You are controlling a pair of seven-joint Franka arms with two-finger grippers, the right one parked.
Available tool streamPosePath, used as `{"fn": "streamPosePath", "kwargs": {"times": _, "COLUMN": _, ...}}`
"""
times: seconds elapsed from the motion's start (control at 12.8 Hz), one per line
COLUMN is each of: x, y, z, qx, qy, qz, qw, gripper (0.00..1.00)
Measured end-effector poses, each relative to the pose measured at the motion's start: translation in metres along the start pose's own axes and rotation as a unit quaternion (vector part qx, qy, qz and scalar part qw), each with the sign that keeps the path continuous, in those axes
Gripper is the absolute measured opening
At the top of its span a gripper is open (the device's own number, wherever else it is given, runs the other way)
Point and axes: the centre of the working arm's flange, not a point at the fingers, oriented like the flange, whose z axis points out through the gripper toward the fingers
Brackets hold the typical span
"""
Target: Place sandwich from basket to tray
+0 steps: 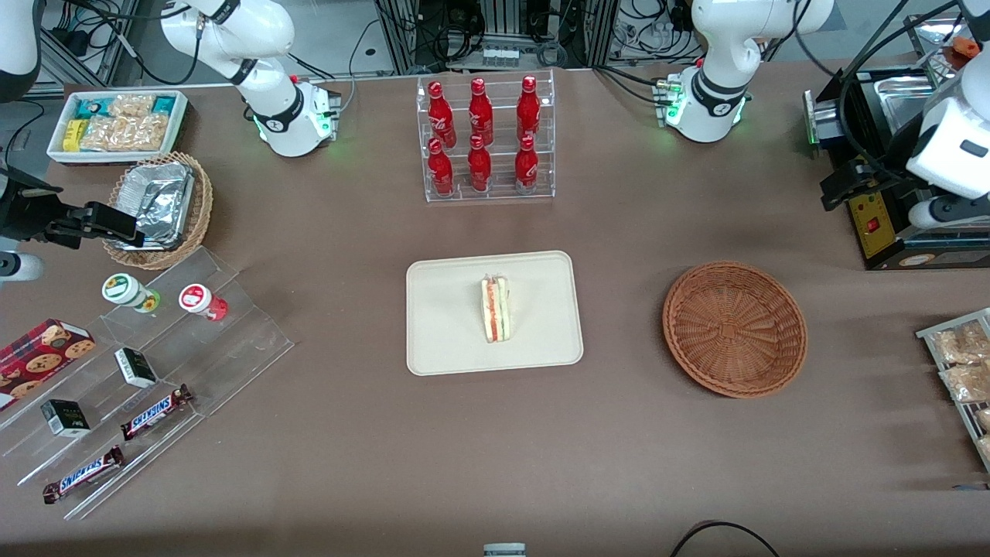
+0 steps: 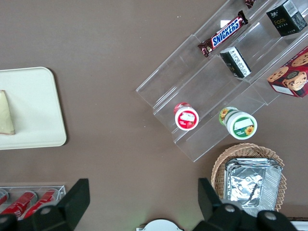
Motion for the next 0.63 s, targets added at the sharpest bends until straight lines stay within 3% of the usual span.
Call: {"fn": "streamPosePath", "kwargs": {"times": 0.63, "x": 0.022, "y": 0.001, "z": -0.003, "qx": -0.008, "qy": 0.018, "qz": 0.012, "qw": 0.9997, "gripper": 1.0}}
